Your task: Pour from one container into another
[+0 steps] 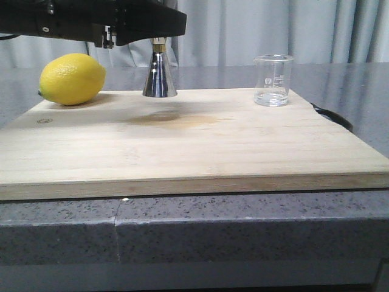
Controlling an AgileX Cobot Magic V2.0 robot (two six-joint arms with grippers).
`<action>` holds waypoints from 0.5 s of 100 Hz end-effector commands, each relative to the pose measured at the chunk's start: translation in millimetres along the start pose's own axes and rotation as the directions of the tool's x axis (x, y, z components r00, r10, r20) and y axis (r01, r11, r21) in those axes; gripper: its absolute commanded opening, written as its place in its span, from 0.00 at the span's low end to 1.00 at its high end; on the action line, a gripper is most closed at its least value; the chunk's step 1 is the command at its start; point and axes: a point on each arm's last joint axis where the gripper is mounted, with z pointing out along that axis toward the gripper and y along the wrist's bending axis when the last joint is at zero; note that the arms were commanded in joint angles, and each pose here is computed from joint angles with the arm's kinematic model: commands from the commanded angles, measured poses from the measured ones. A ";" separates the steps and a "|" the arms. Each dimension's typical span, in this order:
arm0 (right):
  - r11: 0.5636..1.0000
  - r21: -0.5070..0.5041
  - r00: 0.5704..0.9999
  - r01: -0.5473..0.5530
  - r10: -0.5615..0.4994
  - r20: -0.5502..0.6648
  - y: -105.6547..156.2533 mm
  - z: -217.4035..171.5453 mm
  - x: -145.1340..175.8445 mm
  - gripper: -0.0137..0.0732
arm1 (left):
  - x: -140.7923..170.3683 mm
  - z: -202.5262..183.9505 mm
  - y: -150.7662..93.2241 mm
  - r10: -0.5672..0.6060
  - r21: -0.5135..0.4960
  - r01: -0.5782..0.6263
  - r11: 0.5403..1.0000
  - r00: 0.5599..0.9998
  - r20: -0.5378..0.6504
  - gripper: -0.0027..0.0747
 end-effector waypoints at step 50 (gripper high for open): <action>1.000 0.021 0.996 0.012 -0.014 0.092 -2.4 -5.5 -12.7 0.83 | -6.4 -5.0 -17.1 0.084 0.027 -0.088 0.996 0.989 0.121 0.34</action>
